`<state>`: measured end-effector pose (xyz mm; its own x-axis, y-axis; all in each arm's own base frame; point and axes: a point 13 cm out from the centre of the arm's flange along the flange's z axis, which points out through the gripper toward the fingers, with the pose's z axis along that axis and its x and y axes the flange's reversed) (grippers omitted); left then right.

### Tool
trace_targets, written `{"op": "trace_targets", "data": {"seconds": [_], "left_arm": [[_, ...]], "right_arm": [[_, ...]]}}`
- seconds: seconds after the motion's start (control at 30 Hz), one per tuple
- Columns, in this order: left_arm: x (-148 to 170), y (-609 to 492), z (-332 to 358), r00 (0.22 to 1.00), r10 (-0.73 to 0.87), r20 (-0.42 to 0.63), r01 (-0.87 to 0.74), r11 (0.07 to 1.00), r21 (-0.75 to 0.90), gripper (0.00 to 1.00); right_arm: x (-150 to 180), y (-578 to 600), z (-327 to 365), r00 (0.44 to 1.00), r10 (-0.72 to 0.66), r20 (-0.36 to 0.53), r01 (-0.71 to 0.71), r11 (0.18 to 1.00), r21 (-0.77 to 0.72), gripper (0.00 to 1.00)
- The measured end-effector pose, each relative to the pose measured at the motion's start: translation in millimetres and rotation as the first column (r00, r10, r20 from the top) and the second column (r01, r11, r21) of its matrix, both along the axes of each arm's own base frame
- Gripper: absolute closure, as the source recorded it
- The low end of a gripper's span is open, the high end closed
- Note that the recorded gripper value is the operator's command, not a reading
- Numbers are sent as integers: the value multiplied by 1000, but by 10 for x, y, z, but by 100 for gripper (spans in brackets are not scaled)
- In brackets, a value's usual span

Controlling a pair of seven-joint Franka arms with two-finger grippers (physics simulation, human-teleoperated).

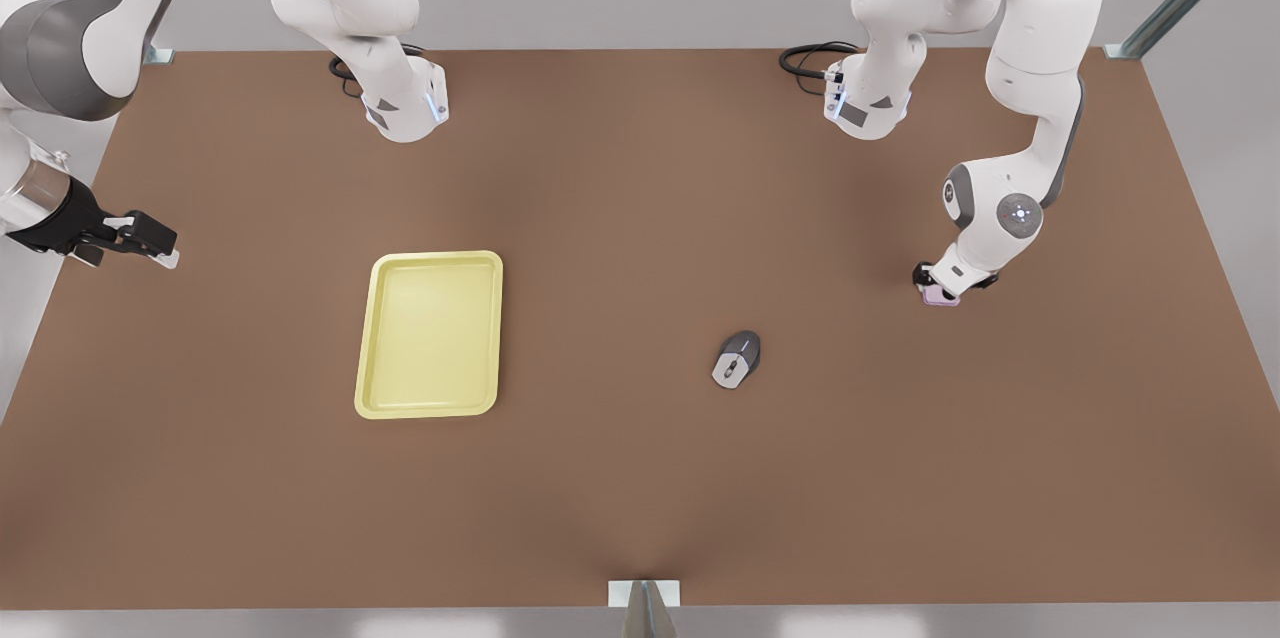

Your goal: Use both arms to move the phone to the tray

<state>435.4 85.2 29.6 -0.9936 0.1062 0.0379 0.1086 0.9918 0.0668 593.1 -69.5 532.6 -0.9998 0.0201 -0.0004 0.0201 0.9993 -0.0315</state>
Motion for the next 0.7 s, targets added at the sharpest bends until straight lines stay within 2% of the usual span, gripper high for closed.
{"op": "trace_targets", "data": {"seconds": [0.1,0.3,0.47,0.63,0.7], "left_arm": [[64,-83,49,1000,-16,11,16,1000,-6,18],[746,-803,543,989,-128,69,131,991,-38,18],[1111,-1990,883,960,-273,56,276,960,-46,18],[1446,-3669,1110,919,-391,46,392,919,-37,18],[1445,-4331,1205,913,-405,45,406,913,-41,18]], "right_arm": [[1,1,-3,1000,1,0,-1,1000,0,0],[3,9,-4,1000,2,-1,-2,1000,0,0],[4,9,-5,1000,3,-1,-3,1000,0,0],[3,9,-6,1000,3,-1,-3,1000,0,0],[3,8,-6,1000,3,-1,-3,1000,0,0]]}}
